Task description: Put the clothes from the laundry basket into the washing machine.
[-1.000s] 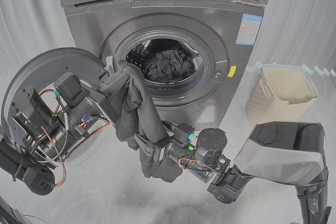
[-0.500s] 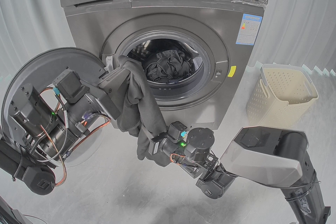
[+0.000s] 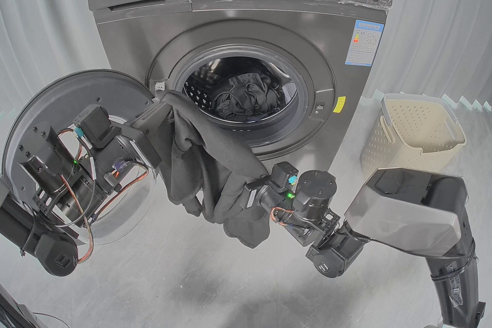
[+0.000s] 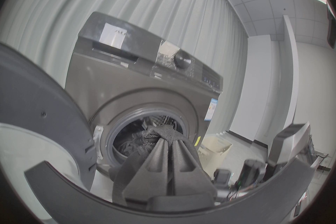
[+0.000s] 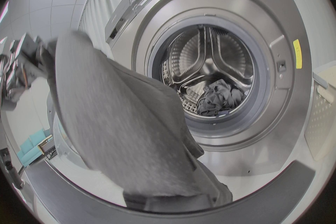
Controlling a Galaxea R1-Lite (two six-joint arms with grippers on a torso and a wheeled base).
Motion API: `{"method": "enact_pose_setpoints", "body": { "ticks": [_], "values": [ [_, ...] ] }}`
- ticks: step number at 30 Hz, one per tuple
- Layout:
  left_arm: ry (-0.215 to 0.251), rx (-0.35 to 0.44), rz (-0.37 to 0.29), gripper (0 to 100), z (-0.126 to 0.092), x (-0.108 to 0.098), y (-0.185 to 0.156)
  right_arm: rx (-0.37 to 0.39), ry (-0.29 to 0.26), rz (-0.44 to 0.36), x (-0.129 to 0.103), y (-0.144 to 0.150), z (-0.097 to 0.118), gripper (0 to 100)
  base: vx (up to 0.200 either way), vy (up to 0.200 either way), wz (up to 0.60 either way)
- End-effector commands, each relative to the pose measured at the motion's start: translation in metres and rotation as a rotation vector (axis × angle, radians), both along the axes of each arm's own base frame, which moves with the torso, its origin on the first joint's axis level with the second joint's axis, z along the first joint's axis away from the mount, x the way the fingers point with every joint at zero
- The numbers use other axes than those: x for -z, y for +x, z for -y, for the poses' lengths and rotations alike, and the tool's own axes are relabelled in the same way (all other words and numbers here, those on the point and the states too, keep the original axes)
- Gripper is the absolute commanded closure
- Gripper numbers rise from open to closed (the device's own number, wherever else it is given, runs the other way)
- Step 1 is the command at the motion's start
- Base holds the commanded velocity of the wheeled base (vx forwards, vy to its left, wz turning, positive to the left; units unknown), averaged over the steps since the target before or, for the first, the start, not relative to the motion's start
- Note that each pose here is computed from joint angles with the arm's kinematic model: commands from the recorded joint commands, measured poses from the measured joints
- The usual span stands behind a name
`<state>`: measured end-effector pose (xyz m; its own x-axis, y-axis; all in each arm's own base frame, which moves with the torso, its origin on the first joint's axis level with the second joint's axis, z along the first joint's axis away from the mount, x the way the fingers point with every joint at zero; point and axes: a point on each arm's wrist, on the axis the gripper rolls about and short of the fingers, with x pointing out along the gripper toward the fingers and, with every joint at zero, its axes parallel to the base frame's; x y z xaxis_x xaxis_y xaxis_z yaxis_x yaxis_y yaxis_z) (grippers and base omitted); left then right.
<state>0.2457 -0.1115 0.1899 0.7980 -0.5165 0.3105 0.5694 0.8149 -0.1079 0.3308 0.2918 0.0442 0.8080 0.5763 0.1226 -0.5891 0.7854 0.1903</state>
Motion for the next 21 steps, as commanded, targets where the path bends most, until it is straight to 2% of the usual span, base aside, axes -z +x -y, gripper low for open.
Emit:
{"method": "enact_pose_setpoints", "body": {
  "ticks": [1,10,17,18,21],
  "values": [
    [0.039,-0.009,-0.082,100,-0.001,0.023,0.007,0.028,0.046,0.054,-0.036,0.003,0.014,100,0.0,0.0,0.0],
    [0.132,0.05,-0.228,100,0.007,0.066,0.007,0.011,0.086,0.093,-0.059,-0.005,0.01,100,0.0,0.0,0.0],
    [0.188,0.055,-0.246,100,0.005,0.077,0.006,0.004,0.093,0.097,-0.062,-0.008,0.008,100,0.0,0.0,0.0],
    [0.195,0.064,-0.251,0,0.005,0.079,0.005,0.006,0.096,0.101,-0.064,-0.008,0.008,100,0.0,0.0,0.0],
    [0.199,0.074,-0.266,0,0.005,0.082,0.004,0.012,0.101,0.109,-0.067,-0.005,0.01,100,0.0,0.0,0.0]
  ]
}}
